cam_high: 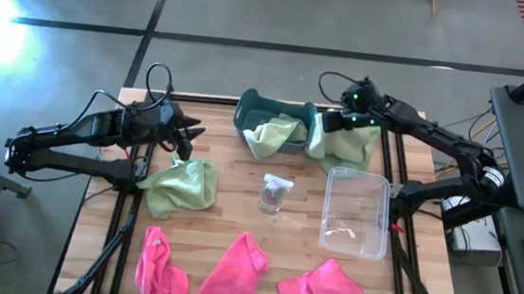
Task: Sort microfiber towel by color & place in baskets
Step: Put the green microfiber towel into the blue bin
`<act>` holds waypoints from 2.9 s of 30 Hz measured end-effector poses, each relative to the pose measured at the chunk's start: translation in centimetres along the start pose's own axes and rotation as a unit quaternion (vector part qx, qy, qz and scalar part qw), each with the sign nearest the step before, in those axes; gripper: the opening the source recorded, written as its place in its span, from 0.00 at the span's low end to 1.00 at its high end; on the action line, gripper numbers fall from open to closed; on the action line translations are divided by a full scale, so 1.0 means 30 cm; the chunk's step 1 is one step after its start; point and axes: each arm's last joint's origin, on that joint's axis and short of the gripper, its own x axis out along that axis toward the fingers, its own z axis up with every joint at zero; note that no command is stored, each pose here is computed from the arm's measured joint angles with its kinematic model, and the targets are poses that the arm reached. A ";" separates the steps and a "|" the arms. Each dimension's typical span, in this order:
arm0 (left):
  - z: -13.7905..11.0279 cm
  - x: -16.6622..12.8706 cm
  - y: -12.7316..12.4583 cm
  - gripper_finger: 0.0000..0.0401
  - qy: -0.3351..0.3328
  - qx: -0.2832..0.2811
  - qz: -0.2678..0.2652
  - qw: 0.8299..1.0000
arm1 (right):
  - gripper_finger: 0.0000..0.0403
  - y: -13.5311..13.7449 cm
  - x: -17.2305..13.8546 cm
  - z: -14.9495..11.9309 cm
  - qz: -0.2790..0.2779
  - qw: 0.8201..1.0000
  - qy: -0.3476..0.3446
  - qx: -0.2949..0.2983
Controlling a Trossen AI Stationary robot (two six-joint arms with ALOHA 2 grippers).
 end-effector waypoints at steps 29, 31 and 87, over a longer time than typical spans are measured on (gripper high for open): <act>0.000 0.000 0.000 0.31 -0.001 0.000 0.000 1.000 | 0.04 0.370 -0.171 0.149 0.131 0.975 -0.142 -0.111; 0.001 0.000 0.000 0.31 -0.001 -0.001 0.000 1.000 | 0.04 0.386 -0.125 0.151 0.135 0.975 -0.137 -0.110; -0.019 -0.002 0.003 0.31 0.032 0.006 -0.002 0.999 | 0.39 0.229 0.078 0.033 -0.159 0.951 0.110 -0.241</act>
